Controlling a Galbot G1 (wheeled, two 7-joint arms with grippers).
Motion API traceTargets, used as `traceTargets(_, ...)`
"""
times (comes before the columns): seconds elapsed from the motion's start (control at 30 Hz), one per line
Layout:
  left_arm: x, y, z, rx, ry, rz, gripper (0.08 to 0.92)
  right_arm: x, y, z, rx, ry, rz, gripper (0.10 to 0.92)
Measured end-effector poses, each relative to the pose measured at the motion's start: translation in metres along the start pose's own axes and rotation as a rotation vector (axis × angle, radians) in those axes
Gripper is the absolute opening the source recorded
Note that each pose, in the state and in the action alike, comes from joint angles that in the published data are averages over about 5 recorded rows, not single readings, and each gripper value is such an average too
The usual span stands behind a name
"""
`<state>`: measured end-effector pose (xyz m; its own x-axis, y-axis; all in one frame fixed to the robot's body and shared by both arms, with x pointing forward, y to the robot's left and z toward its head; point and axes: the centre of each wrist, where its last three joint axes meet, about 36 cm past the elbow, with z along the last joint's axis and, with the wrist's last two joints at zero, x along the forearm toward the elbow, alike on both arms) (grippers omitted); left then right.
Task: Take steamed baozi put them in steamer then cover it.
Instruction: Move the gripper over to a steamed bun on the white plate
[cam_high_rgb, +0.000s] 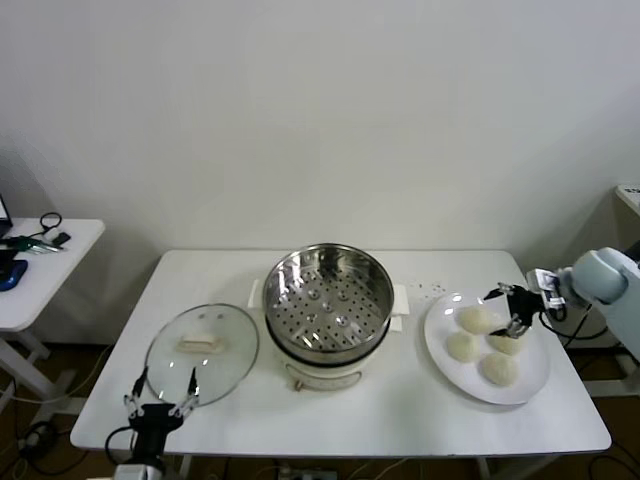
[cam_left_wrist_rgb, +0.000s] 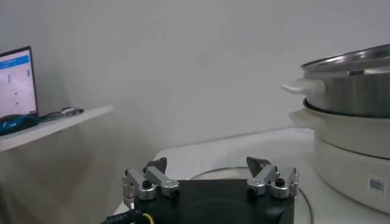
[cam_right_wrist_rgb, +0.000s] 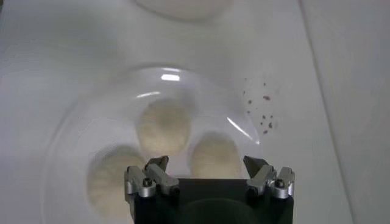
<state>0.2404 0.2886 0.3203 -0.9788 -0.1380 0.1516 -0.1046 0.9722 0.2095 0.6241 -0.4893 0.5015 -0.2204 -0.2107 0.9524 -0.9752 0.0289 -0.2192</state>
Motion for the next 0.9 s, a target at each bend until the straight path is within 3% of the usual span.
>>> traceTargets(0.5,-0.005,0.005,0.003,-0.006,0.015,-0.008,0.823,-0.039,-0.044,-0.029,0.094,0.131,-0.079,0.823)
traceTargets(0.9,-0.005,0.005,0.005,-0.005,0.021,-0.010,0.823,-0.066,-0.052,-0.043,0.114,0.163,-0.109,0.823)
